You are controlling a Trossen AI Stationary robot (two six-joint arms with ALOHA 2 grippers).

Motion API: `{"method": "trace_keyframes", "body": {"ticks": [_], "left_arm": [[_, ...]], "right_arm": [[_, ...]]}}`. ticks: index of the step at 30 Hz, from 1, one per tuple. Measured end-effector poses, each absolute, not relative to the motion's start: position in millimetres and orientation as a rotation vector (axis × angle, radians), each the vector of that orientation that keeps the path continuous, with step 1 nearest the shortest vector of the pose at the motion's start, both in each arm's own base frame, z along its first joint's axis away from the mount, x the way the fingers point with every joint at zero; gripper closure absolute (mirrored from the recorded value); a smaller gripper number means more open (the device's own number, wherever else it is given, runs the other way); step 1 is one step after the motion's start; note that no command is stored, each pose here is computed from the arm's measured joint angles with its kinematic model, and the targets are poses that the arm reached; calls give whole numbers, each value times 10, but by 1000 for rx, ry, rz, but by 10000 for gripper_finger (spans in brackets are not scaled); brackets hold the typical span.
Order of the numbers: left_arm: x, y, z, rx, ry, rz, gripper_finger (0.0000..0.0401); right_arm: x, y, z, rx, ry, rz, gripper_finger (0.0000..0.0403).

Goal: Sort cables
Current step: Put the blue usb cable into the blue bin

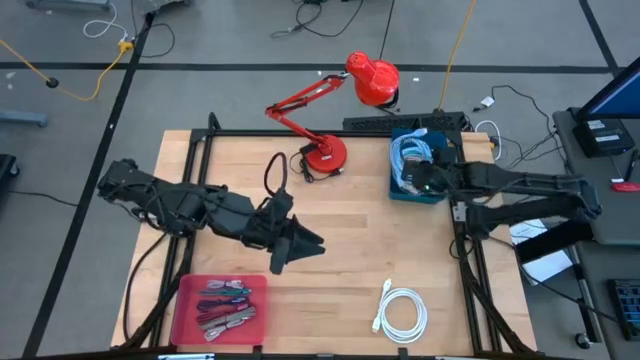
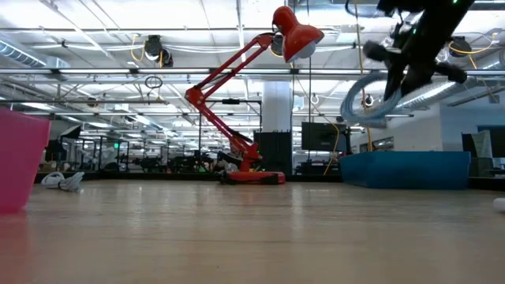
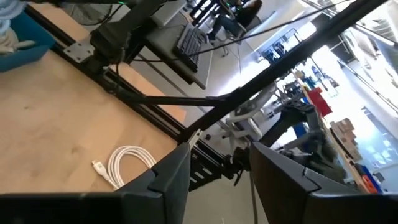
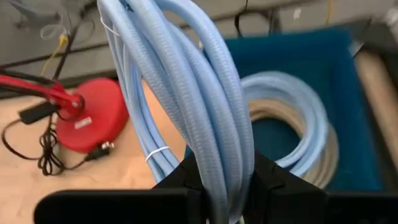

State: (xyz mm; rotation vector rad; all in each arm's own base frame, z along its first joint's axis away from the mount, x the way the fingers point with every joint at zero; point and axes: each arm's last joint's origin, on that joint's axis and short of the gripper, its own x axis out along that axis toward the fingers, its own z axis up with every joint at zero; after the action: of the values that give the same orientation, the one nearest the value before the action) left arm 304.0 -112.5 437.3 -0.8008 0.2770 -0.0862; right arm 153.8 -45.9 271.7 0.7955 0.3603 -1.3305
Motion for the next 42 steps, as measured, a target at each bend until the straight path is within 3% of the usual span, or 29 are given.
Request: {"method": "trace_keyframes", "body": {"ticks": [8, 21, 28, 32, 36, 42], "left_arm": [[3005, -1211, 4363, -798, 292, -98, 238], [2936, -1356, 4351, -803, 301, -92, 238], [2937, -1355, 4351, -796, 300, -93, 238], [2939, -1350, 4351, -783, 299, -93, 238], [2940, -1350, 4352, -779, 298, -93, 238], [2924, -1385, 4348, -766, 298, -97, 238]], "right_arm": [[1457, -758, 2207, 943, 472, -1343, 361], [1212, -920, 1841, 981, 623, -1414, 359], [1161, -928, 1749, 1010, 658, -1397, 232], [1181, -933, 1810, 1022, 588, -1333, 183], [1166, -922, 1885, 1026, 514, -1303, 164], [1098, -896, 1983, 1028, 426, -1285, 168]]}}
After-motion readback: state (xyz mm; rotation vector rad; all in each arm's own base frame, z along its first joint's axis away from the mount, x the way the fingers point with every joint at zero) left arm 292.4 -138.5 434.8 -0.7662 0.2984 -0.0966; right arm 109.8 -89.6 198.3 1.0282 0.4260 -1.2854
